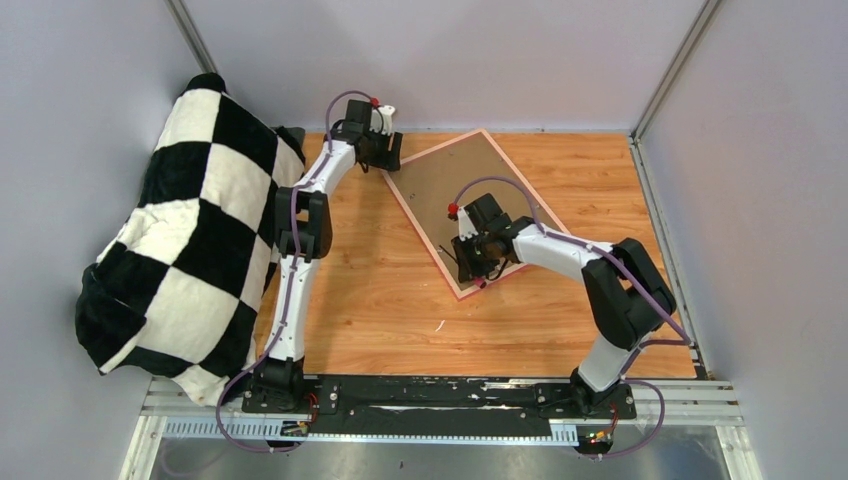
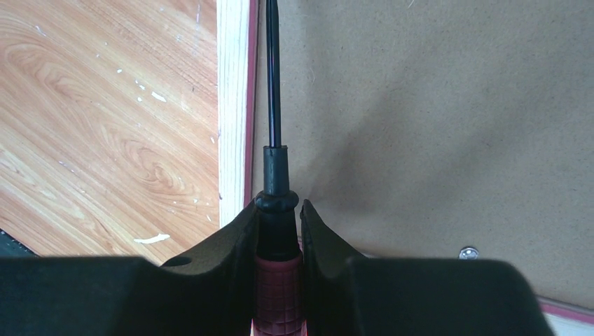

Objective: Take the photo out of the frame
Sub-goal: Release the photo frame item from the photo frame.

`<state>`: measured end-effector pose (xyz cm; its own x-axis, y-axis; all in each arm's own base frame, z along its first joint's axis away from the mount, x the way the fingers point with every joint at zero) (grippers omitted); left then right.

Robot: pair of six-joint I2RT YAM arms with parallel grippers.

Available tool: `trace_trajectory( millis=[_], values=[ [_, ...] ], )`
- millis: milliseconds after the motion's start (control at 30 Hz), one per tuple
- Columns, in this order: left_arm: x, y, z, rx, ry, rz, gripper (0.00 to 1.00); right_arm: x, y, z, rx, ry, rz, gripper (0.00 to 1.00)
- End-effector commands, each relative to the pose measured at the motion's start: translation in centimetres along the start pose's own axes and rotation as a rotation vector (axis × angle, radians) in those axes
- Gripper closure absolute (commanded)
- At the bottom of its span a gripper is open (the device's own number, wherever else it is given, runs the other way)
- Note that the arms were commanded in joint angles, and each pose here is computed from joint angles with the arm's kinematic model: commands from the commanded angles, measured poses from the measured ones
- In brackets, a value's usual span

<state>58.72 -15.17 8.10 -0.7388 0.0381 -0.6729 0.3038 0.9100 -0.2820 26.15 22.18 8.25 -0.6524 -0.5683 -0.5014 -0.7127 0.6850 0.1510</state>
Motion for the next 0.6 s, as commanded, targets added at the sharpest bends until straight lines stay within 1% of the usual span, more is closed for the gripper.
trace_trajectory(
  millis=[0, 100, 167, 333, 467, 533, 567],
  values=[
    [-0.3, -1.1, -0.3, 0.018, 0.007, -0.007, 0.33, -0.4, 0.6, -1.7, -0.005, -0.029, -0.035, 1.00],
    [-0.3, -1.4, -0.2, 0.044, 0.007, -0.011, 0.41, -0.7, 0.6, -2.3, 0.000, -0.040, -0.045, 1.00],
    [-0.4, -1.6, -0.2, 0.066, 0.007, -0.011, 0.49, -0.7, 0.6, -2.6, 0.006, -0.043, -0.053, 1.00],
    [0.0, -2.4, -0.1, 0.121, 0.023, -0.033, 0.63, -0.6, 0.4, -3.2, 0.023, -0.041, -0.074, 1.00],
    [1.9, -2.7, 0.5, 0.154, 0.075, -0.100, 0.64, -0.4, -0.1, -4.0, 0.046, -0.046, -0.084, 1.00],
    [2.8, -2.3, 0.7, 0.121, 0.095, -0.123, 0.60, -0.3, -0.4, -4.5, 0.050, -0.054, -0.077, 1.00],
    [3.0, -2.2, 0.7, 0.118, 0.100, -0.131, 0.59, -0.2, -0.5, -4.7, 0.054, -0.057, -0.074, 1.00]
  ],
)
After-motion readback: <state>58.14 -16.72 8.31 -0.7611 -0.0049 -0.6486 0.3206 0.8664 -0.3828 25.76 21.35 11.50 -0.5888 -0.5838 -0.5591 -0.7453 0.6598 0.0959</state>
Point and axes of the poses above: each gripper's point midway between its finger pads, its own z axis out along the fingers, its own y axis along the line the jaws close on, x = y × z, the point moved 5 cm from there along -z, back along the fingers, and after that the axes turned 12 degrees about -z, right-handed, at the moved point
